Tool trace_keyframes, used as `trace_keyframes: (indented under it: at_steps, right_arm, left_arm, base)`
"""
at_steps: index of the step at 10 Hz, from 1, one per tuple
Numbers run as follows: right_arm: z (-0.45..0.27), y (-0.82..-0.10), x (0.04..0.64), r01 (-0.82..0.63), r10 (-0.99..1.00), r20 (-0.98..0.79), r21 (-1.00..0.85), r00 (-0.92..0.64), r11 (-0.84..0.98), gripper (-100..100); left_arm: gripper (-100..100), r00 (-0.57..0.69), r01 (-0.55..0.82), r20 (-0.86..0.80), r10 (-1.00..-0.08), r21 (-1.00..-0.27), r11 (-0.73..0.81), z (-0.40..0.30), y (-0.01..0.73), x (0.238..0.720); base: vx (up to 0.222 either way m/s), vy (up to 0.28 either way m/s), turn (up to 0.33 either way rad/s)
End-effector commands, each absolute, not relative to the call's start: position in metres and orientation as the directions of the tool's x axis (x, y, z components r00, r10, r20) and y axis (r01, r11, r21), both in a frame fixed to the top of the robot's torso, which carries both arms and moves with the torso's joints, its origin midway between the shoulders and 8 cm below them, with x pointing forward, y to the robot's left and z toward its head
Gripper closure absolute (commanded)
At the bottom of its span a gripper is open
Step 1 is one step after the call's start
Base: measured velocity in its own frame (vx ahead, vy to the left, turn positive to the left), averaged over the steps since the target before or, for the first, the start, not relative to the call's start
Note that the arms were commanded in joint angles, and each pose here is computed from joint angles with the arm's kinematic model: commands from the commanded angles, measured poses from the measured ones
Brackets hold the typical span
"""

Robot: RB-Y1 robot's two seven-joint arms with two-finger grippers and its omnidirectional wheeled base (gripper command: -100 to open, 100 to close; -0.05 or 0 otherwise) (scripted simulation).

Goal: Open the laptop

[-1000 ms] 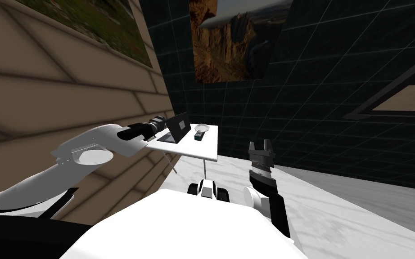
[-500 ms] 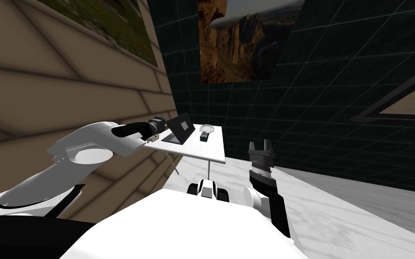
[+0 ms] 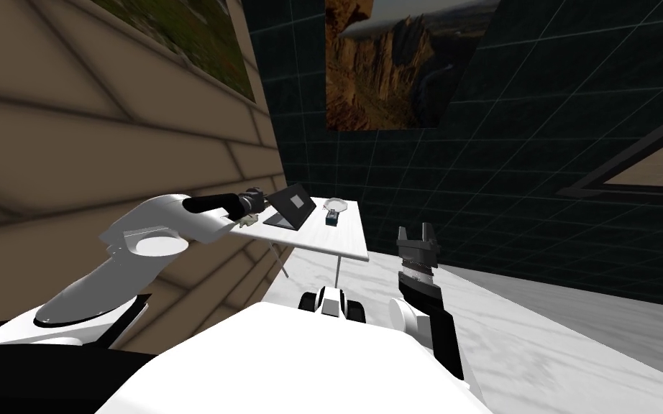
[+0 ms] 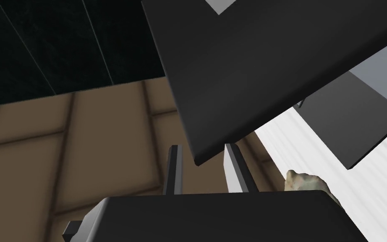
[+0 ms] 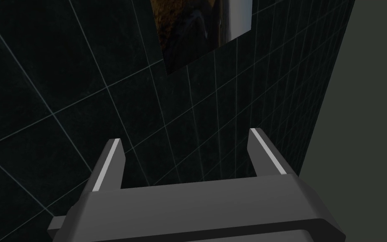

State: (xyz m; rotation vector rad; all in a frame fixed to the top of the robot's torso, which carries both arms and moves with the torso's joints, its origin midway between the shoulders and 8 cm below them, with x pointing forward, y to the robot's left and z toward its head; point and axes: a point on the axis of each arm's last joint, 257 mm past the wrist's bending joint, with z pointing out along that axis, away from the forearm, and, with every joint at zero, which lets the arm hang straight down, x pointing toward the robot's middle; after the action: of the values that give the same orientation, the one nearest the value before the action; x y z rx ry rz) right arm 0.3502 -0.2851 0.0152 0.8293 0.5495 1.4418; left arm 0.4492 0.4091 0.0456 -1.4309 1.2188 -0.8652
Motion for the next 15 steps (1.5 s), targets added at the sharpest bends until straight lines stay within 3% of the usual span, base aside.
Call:
trace_keyframes:
  at_steps: [1,4,5,8,9,15]
  right_arm:
    - [0.015,-0.285,0.350,-0.634,0.985,0.151,0.770,0.085,-0.064,0]
    - [0.015,-0.285,0.350,-0.634,0.985,0.151,0.770,0.085,-0.064,0]
    - [0.015,-0.285,0.350,-0.634,0.985,0.151,0.770,0.085,-0.064,0]
    - [0.015,-0.285,0.350,-0.634,0.985,0.151,0.770,0.085,-0.064,0]
    - [0.015,-0.285,0.350,-0.634,0.985,0.151,0.770,0.085,-0.064,0]
    - [0.015,-0.285,0.350,-0.634,0.985,0.151,0.770,0.085,-0.064,0]
  left_arm:
    - [100,0.227,-0.261,0.017,-0.974,-0.962,-0.077,0.021,0.410,0.458]
    - [100,0.234,-0.275,0.136,-0.963,-0.940,-0.200,0.001,0.412,0.468]
    - [100,0.239,-0.261,0.108,-0.965,-0.950,-0.170,0.011,0.415,0.467]
    - [100,0.243,-0.271,0.269,-0.932,-0.904,-0.331,-0.023,0.417,0.482]
    - [-100,0.240,-0.266,0.246,-0.939,-0.914,-0.307,-0.002,0.409,0.471]
    - [-100,0.231,-0.268,0.247,-0.941,-0.914,-0.306,0.027,0.389,0.448]
  base:
    - [-0.032,0.068,-0.012]
    - [-0.033,0.079,-0.022]
    - [-0.022,0.036,0.005]
    - [-0.047,0.068,-0.014]
    - [0.012,0.057,0.016]
    - [0.055,0.026,0.020]
